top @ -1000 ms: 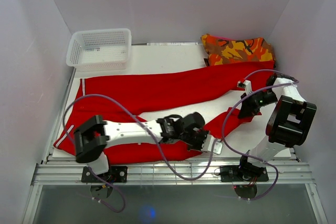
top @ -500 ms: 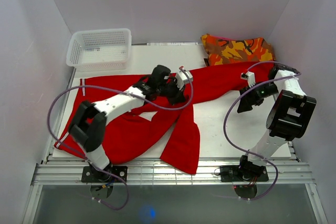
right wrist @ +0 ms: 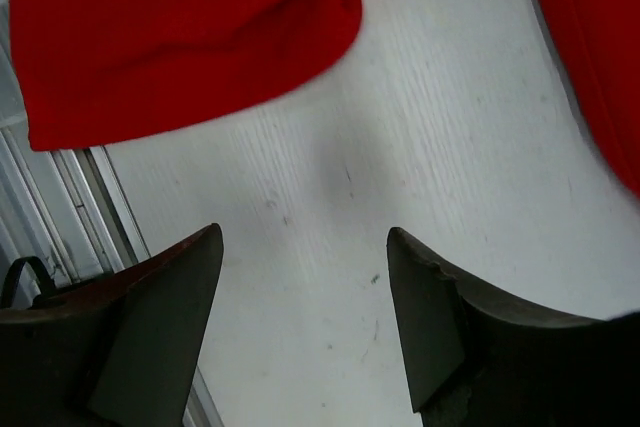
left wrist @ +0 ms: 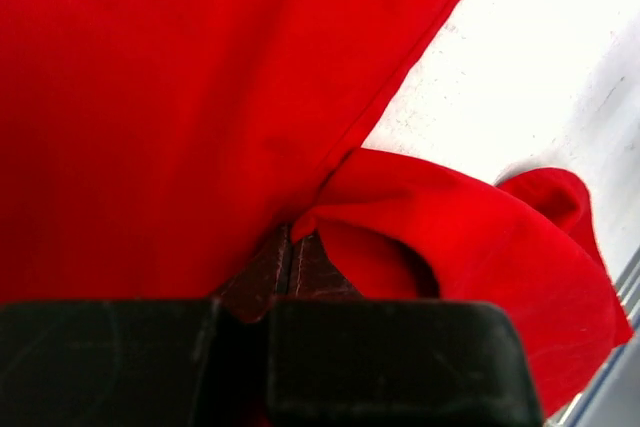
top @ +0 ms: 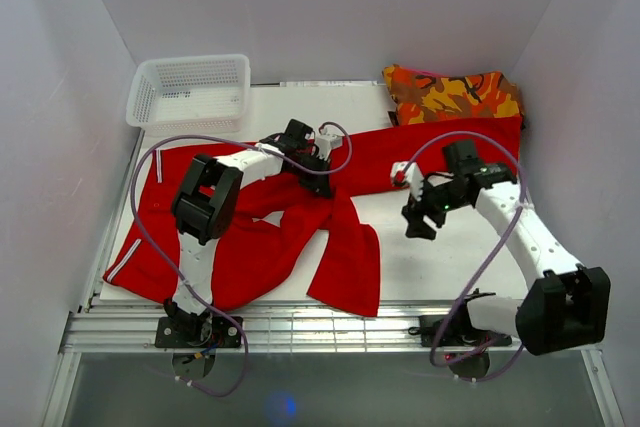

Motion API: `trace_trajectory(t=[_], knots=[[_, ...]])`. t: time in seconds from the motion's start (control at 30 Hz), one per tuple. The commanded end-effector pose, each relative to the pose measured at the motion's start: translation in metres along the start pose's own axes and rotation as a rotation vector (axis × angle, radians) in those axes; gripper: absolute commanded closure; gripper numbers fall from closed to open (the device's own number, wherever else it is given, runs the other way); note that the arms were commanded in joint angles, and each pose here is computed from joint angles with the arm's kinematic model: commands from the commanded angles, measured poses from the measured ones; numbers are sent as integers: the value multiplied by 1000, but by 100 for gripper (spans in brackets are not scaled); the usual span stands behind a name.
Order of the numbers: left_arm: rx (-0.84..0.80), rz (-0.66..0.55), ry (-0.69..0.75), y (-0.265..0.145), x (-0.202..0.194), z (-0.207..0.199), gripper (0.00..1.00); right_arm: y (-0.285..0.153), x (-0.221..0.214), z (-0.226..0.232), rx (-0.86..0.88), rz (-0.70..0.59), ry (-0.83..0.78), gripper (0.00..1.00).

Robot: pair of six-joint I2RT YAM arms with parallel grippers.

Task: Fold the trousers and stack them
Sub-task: Flatten the trousers out

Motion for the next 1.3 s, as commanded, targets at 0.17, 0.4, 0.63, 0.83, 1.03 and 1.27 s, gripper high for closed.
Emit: trace_trajectory(t=[0.17, 0.4, 0.63, 0.83, 1.03, 1.27], knots=[[-21, 99, -171, 4, -29, 18, 88, 79, 68, 66, 46, -14, -268, 27], [-90, 71, -183, -7, -18, 10, 49, 147, 101, 131, 188, 68, -358, 29], [-184, -63, -139, -46, 6, -6, 22, 194, 107, 165, 168, 99, -401, 30], [-185, -142, -100, -82, 23, -16, 21, 230, 92, 176, 150, 170, -385, 29], [-135, -234, -127, -123, 26, -4, 19, 252, 65, 171, 90, 245, -397, 28], [-28, -333, -168, -187, 23, 17, 19, 240, 75, 172, 70, 207, -419, 92]])
Point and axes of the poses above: each gripper's point midway between its finger pads, its own y axis out along the fingers, its own z axis along the line the jaws close on, x = y × z, the point moved 6 cm from there along -y, back along the fingers, and after that the axes turned 3 degrees about y, right-handed, at the moved point
